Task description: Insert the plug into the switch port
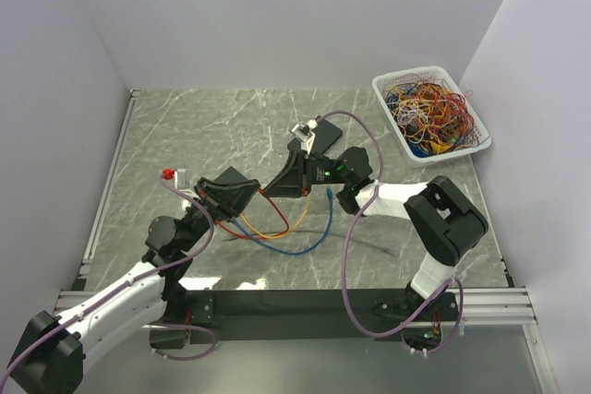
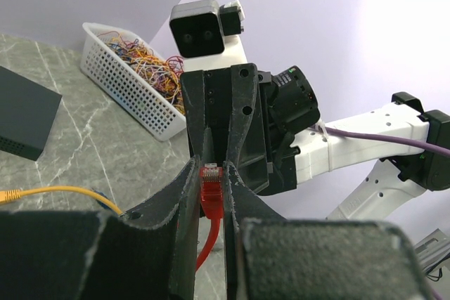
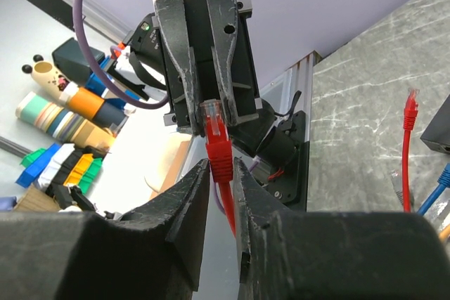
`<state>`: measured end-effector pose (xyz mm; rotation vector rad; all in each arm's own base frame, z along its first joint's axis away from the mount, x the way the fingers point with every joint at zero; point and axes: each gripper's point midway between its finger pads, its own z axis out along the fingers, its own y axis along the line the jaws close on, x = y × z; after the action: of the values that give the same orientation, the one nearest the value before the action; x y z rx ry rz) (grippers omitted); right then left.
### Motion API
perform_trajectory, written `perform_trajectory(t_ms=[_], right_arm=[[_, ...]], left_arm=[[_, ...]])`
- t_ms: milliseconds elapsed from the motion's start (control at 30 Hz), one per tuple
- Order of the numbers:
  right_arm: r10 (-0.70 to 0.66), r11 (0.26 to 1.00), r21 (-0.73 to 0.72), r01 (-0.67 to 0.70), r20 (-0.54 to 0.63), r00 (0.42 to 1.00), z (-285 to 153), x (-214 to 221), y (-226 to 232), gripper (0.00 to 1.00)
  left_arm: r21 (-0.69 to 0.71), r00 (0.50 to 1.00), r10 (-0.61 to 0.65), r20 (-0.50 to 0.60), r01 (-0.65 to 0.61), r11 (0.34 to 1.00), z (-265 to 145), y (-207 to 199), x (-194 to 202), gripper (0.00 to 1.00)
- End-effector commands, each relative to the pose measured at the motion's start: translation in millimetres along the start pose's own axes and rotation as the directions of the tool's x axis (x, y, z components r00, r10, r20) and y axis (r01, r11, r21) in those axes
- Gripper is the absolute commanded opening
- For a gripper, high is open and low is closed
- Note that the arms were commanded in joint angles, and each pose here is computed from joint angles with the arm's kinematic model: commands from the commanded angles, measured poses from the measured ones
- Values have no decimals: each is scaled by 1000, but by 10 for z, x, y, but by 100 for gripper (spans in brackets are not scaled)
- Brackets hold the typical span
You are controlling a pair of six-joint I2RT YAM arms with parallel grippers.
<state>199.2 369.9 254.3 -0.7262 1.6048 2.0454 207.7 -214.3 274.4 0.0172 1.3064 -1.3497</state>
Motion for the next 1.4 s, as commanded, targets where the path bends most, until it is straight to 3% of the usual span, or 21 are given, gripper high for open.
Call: perform_trajectory(t_ms=[0,600,800,900,1000,1100,1200,1333,1367], right_arm=[[-77,996,-55,77,-4,997,79,-102,150,27],[-83,996,-45,82,-28,996,130,-51,125,24],[-93,995,-46,92,-27,995,133,-34,136,0],[-100,994,-43,99,-20,995,125,-33,140,0],[-109,993,-36,109,-16,994,116,-40,144,0],[-117,993,2,117,-5,993,81,-84,91,0],[-122,990,68,120,23,992,-19,-183,3,0],[-182,973,159,168,74,981,-193,-387,59,0],[-139,969,217,122,63,988,-245,-358,-19,0]], left_arm=[[46,1000,-4,9,3,999,-2,-99,-19,1],[36,1000,-2,12,2,999,-2,-89,-21,1],[15,1000,2,9,-2,1000,8,-50,-19,1],[-26,1000,22,-14,-22,999,36,12,-4,17],[-97,999,43,9,-42,994,-6,110,-72,48],[-198,996,88,17,-83,977,-66,241,-159,61],[-315,992,126,14,-115,942,-170,403,-232,70],[-497,984,173,48,-127,858,-332,740,-353,73],[-518,983,177,41,-130,845,-344,784,-353,73]])
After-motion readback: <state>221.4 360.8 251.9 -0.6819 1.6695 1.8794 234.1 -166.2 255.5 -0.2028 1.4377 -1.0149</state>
